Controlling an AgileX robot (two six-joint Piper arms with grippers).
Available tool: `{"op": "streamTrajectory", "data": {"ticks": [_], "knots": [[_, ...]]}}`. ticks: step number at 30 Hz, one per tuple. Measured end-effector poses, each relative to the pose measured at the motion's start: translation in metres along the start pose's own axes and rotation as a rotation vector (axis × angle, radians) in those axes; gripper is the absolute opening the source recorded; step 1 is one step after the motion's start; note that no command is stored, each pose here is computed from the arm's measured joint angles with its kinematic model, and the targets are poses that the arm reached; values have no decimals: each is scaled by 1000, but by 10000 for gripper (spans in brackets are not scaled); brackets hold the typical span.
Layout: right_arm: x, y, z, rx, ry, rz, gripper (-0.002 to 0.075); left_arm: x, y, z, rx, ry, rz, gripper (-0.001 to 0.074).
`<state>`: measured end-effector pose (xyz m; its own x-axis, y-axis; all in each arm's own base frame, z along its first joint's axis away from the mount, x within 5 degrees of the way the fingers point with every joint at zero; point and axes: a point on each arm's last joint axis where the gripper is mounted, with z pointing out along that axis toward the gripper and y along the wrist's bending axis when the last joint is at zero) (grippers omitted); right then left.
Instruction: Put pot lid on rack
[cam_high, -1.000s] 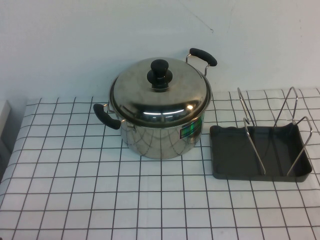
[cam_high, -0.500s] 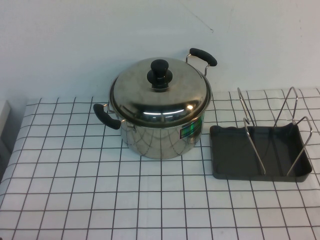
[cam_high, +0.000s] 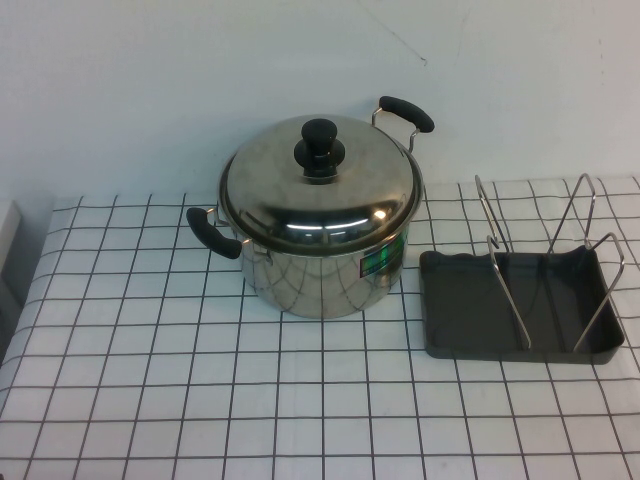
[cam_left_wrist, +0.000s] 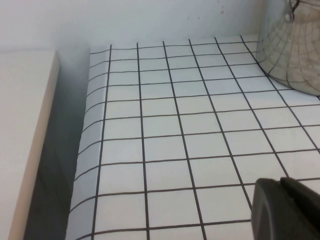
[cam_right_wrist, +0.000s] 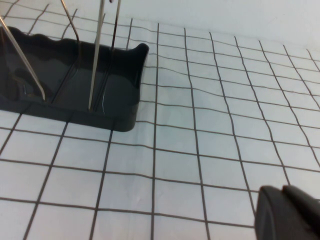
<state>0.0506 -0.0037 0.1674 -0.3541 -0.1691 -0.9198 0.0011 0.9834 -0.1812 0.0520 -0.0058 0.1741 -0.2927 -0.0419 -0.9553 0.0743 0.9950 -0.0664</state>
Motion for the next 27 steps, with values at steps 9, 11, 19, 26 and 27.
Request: {"op": "streamTrajectory", "data": {"ticks": [9, 11, 19, 26, 27], "knots": [[0, 0, 0, 0, 0, 0, -3, -5, 0, 1, -2, -73, 3, -3], [0, 0, 0, 0, 0, 0, -3, -8, 0, 0, -2, -106, 4, -3], [-1, -1, 0, 12, -22, -24, -3, -20, 0, -2, -2, -242, 5, -3], [-31, -6, -5, 79, -354, -57, -3, -39, 0, -9, -2, -467, 8, -3], [-36, -7, -8, 90, -420, -57, -3, -42, 0, -10, -1, -499, 8, -3]]}}
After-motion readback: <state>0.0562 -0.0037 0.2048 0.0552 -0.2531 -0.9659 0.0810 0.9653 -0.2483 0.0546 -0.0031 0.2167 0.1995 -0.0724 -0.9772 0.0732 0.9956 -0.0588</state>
